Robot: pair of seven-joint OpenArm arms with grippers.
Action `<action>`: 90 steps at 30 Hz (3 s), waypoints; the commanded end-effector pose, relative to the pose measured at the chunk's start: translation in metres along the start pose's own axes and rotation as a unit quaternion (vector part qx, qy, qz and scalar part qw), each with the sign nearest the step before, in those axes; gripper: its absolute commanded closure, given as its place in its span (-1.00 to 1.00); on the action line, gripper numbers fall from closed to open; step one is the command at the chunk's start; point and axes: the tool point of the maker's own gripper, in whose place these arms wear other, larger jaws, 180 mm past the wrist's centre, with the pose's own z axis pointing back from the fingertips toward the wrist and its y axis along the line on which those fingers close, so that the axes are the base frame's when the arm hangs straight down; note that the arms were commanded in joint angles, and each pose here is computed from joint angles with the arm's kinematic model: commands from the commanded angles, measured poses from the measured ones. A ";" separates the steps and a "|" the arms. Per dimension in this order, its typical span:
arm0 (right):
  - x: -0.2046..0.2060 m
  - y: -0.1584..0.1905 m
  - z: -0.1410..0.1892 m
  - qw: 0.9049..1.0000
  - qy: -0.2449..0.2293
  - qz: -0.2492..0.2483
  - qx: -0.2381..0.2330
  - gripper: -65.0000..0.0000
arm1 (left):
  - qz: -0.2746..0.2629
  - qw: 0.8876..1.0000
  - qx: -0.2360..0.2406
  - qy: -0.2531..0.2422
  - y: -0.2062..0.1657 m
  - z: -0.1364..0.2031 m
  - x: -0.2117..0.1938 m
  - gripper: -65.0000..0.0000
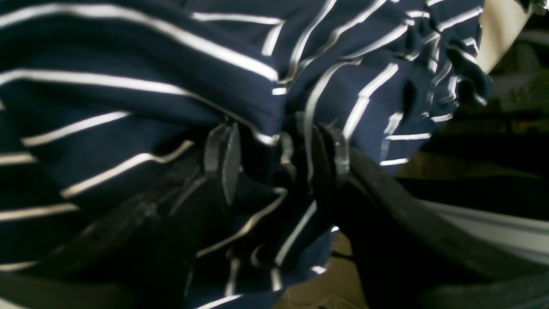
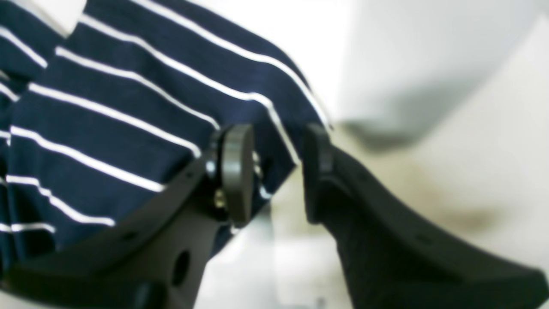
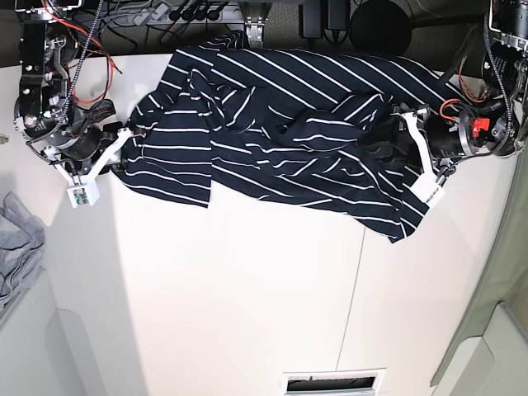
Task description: Layout the t-shirt on the table in an organized manner, then fold the t-shirt properly
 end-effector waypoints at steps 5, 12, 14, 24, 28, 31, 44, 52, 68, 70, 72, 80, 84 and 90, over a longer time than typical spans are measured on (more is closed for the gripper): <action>0.021 0.050 0.009 0.991 -0.048 0.002 0.125 0.44 | -0.037 0.998 0.009 -0.050 -0.007 0.023 0.031 0.11; 0.042 0.139 0.027 0.958 -0.091 0.017 0.270 0.41 | -0.027 0.997 0.013 -0.073 -0.003 0.039 0.043 0.11; 0.038 0.168 0.030 0.949 -0.084 0.043 0.301 0.18 | -0.026 0.997 0.013 -0.072 -0.003 0.039 0.042 0.11; -0.002 0.231 0.007 0.939 -0.041 0.256 0.226 -0.20 | -0.026 0.997 0.014 -0.071 -0.003 0.039 0.041 0.11; 0.003 0.226 0.000 0.938 -0.053 0.281 0.198 -0.13 | -0.027 0.997 0.014 -0.071 -0.003 0.039 0.041 0.11; 0.006 0.220 -0.011 0.938 -0.046 0.286 0.190 0.55 | -0.027 0.997 0.014 -0.070 -0.003 0.039 0.041 0.11; 0.083 0.183 -0.020 0.952 -0.102 0.257 0.133 1.00 | -0.013 0.998 0.012 -0.054 -0.005 0.037 0.022 0.11; 0.117 0.161 -0.015 0.963 -0.132 0.197 0.129 0.65 | -0.013 0.998 0.012 -0.058 -0.005 0.037 0.024 0.11; 0.128 0.018 -0.005 0.990 -0.136 -0.023 -0.019 0.08 | -0.016 0.997 0.017 -0.072 -0.004 0.038 0.029 0.11; 0.122 0.011 -0.004 0.991 -0.130 -0.031 -0.025 0.12 | -0.015 0.997 0.014 -0.076 -0.005 0.037 0.030 0.11; 0.111 0.010 -0.006 0.992 -0.121 -0.036 -0.027 0.40 | -0.012 0.997 0.009 -0.080 -0.006 0.038 0.032 0.11; 0.047 0.023 -0.013 0.997 -0.064 -0.033 -0.005 1.00 | -0.051 0.990 -0.027 -0.128 -0.049 0.033 0.062 0.11; 0.021 0.036 -0.014 0.998 -0.042 -0.039 0.021 1.00 | -0.074 0.984 -0.059 -0.151 -0.087 0.026 0.075 0.12; 0.022 0.068 -0.015 0.995 -0.050 -0.054 0.066 1.00 | -0.105 0.984 -0.097 -0.105 -0.128 -0.016 0.053 0.26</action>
